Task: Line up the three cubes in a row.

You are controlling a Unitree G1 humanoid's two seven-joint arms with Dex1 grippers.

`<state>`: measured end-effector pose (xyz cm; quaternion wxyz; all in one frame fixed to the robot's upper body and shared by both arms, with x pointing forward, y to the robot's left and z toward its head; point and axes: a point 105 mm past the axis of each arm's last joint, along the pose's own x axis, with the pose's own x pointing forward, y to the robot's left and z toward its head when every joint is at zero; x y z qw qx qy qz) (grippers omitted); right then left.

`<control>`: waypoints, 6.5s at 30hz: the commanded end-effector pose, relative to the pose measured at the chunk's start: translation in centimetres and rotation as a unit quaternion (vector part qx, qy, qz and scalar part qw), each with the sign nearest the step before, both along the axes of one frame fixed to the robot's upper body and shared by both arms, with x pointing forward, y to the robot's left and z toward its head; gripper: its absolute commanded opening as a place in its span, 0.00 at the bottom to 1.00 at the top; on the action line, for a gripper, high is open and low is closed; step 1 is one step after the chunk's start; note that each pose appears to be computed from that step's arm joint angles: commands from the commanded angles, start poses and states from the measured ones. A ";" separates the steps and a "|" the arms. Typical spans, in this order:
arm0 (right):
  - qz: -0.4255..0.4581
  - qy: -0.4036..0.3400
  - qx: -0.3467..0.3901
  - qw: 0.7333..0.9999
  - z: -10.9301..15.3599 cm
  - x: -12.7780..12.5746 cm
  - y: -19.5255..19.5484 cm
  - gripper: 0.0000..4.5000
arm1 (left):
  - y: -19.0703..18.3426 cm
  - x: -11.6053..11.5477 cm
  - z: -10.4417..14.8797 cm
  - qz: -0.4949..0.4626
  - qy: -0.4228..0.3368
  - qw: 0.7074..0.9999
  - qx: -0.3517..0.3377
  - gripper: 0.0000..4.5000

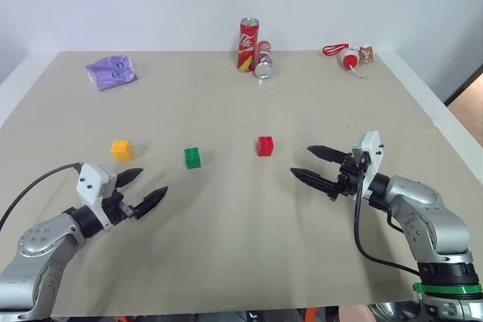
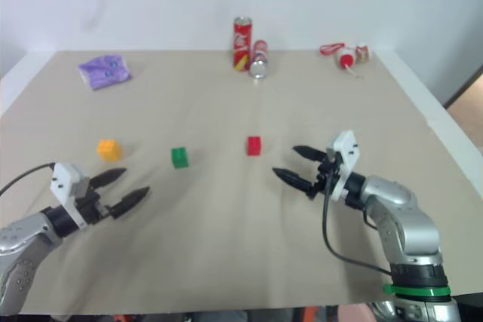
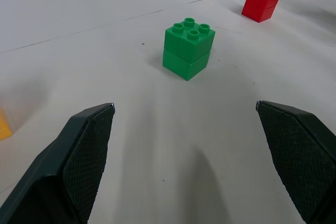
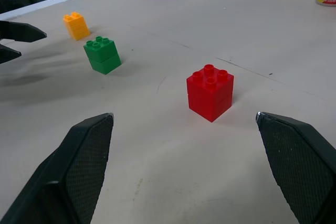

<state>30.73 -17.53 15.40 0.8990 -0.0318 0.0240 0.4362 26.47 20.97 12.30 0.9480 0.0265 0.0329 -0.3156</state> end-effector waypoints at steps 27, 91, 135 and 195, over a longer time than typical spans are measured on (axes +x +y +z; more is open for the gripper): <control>0.110 -0.029 -0.150 0.982 -1.8 8.7 3.2 1.00 | -7.0 -2.3 1.8 -0.311 -0.043 0.949 -0.011 0.99; 0.285 -0.031 -0.186 0.940 -4.1 2.6 5.5 0.25 | -4.1 -2.2 1.3 -0.283 -0.063 0.957 0.017 1.00; 0.271 -0.011 -0.227 0.935 -4.2 4.5 3.0 0.69 | -2.9 -2.3 -0.7 -0.264 -0.064 0.962 0.003 1.00; 0.302 -0.098 -0.044 0.947 7.8 1.2 7.8 0.92 | -3.7 9.2 -0.6 -0.096 -0.021 0.994 0.050 1.00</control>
